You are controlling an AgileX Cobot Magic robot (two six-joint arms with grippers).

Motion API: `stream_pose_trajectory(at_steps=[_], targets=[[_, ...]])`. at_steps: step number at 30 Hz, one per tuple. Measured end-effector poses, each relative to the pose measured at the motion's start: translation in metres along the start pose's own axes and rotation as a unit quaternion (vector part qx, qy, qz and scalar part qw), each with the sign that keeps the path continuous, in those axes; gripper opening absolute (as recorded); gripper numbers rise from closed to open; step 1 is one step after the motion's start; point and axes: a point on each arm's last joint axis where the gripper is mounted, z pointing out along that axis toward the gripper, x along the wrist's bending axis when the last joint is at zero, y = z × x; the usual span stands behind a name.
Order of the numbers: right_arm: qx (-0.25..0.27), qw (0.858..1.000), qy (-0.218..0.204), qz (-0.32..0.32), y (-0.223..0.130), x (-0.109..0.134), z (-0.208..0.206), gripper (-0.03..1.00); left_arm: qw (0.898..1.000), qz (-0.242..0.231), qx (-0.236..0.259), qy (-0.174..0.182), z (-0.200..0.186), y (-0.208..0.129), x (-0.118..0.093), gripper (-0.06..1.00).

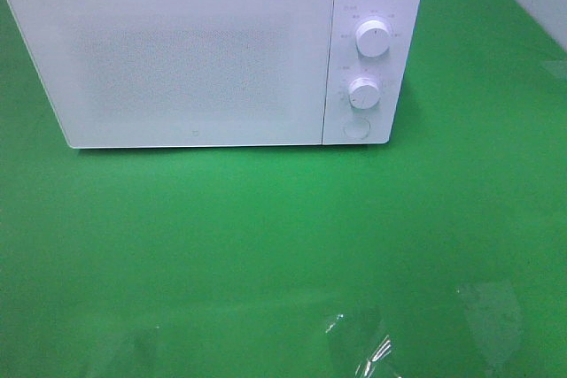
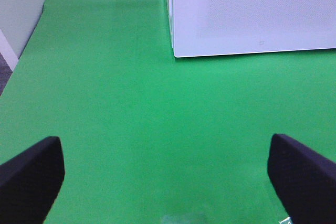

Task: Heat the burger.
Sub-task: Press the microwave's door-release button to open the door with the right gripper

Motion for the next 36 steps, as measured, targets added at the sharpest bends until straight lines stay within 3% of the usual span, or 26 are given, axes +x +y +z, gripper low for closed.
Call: stream_pose_trajectory(at_steps=[15, 27, 36], targets=[[0.021, 0.999, 0.029, 0.031, 0.003, 0.012, 0.078, 0.76, 1.000, 0.000, 0.000, 0.000, 0.000, 0.000, 0.000, 0.97], [-0.018, 0.997, 0.068, 0.038, -0.005, 0.024, 0.148, 0.76, 1.000, 0.000, 0.000, 0.000, 0.000, 0.000, 0.000, 0.97], [-0.018, 0.998, 0.048, 0.043, -0.025, 0.033, 0.181, 0.76, 1.000, 0.000, 0.000, 0.000, 0.000, 0.000, 0.000, 0.97]])
